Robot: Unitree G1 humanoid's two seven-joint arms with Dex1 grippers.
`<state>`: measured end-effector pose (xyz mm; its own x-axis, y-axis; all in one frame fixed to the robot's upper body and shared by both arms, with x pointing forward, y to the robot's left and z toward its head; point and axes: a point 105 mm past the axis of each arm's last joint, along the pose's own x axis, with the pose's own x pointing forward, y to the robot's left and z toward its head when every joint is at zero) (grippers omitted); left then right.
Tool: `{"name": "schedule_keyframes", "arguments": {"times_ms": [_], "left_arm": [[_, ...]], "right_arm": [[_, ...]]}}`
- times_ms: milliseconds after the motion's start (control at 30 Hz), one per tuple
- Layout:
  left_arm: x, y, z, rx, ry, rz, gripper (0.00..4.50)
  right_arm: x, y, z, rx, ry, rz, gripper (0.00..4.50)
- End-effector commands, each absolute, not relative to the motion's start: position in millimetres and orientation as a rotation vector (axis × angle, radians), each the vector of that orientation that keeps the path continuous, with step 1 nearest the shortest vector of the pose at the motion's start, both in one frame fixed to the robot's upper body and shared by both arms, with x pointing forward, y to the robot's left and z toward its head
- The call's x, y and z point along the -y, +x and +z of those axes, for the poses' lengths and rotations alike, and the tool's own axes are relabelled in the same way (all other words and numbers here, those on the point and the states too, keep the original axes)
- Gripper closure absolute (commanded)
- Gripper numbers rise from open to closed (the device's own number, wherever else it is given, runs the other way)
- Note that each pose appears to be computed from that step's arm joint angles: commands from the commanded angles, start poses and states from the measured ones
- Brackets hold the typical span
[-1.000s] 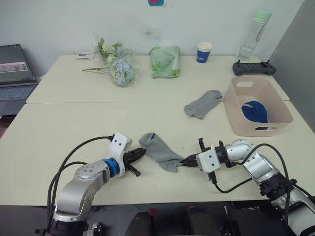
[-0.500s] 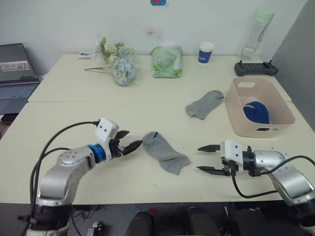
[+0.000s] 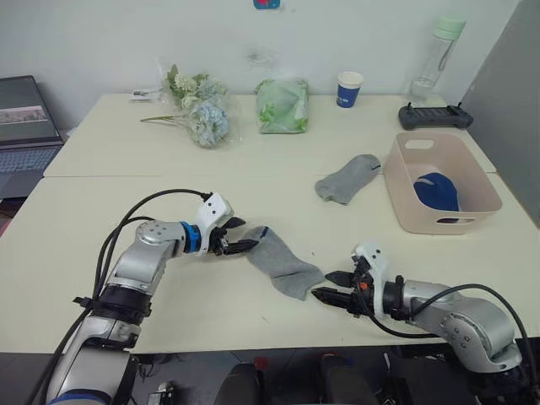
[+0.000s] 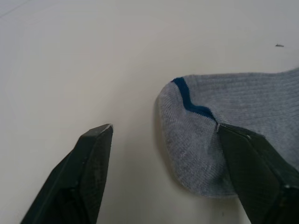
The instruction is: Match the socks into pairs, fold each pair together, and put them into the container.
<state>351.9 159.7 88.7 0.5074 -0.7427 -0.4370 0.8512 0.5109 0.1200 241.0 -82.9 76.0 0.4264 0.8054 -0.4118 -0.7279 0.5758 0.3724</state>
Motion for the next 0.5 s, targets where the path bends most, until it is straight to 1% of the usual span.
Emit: {"name": "schedule_keyframes", "arguments": {"times_ms": [33, 100, 200, 267, 300, 433, 500], "left_arm": [[-160, 352, 99, -0.316, 0.333, -0.994, 2.27], [-162, 348, 97, -0.317, 0.335, -0.996, 2.90], [-162, 344, 96, -0.317, 0.327, -0.994, 3.92], [-162, 342, 95, -0.313, 0.315, -0.983, 4.50], [-162, 340, 95, -0.309, 0.308, -0.975, 4.50], [-163, 328, 94, -0.312, 0.263, -0.953, 4.50], [-162, 316, 93, -0.322, 0.223, -0.942, 4.50]], "right_arm": [[75, 242, 86, -0.570, 0.181, 0.977, 1.73], [74, 244, 87, -0.571, 0.201, 0.974, 2.24], [76, 251, 88, -0.569, 0.226, 0.947, 3.33], [78, 253, 90, -0.570, 0.241, 0.942, 4.07], [80, 254, 90, -0.576, 0.237, 0.943, 4.44], [92, 254, 91, -0.593, 0.197, 0.952, 4.48], [103, 257, 96, -0.600, 0.171, 0.966, 4.48]]}}
